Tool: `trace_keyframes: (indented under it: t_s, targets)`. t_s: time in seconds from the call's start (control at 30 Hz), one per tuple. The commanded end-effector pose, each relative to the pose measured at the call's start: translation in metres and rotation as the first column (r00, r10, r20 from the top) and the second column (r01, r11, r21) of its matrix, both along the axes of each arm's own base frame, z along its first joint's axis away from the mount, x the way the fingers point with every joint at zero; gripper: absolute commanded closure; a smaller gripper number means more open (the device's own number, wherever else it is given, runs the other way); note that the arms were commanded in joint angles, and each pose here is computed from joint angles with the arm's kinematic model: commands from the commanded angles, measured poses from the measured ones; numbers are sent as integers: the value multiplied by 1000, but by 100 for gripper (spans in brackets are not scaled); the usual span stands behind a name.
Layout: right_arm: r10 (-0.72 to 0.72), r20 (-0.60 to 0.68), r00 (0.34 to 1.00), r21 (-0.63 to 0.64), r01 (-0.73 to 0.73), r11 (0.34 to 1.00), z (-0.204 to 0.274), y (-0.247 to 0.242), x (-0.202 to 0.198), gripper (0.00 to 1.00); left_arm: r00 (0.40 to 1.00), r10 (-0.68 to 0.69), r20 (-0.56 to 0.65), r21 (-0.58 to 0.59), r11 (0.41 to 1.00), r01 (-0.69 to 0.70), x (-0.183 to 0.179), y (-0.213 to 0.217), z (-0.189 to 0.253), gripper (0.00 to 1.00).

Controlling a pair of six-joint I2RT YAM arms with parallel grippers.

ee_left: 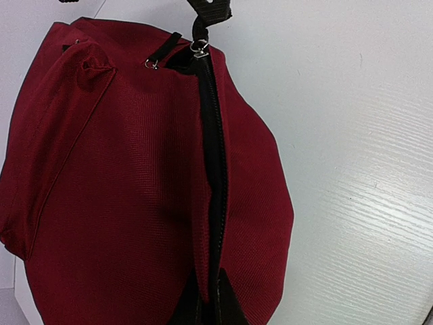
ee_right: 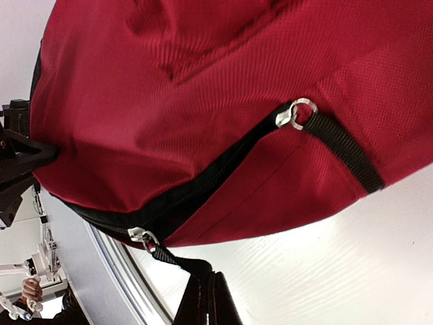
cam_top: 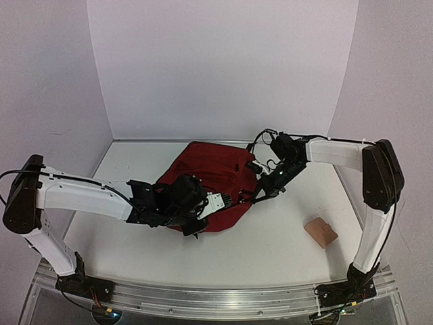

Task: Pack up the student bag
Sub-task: Zip the student bag at the center of the board.

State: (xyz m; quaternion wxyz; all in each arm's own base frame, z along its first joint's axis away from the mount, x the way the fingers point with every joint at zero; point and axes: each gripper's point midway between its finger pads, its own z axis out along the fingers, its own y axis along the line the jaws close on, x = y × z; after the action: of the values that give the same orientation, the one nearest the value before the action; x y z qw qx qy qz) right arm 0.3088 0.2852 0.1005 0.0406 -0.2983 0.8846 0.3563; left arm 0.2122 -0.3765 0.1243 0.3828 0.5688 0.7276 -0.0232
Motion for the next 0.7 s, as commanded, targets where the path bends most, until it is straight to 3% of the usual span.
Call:
trace_keyframes:
  t_s: [0.0, 0.23, 0.47, 0.67]
  targets:
    - [-43, 87, 995, -96, 52, 994, -13, -21, 41, 100, 999, 31, -36, 42, 999, -29, -10, 26, 0, 100]
    - [-78, 78, 994, -148, 89, 985, -45, -28, 74, 100, 996, 34, -83, 75, 997, -28, -19, 33, -13, 100]
    - [-79, 33, 996, -144, 83, 986, -56, -29, 67, 100, 995, 43, -93, 91, 995, -34, -27, 45, -19, 100]
    - [-177, 95, 980, -161, 191, 968, -49, -51, 110, 100, 990, 73, -117, 115, 992, -60, -30, 55, -33, 100]
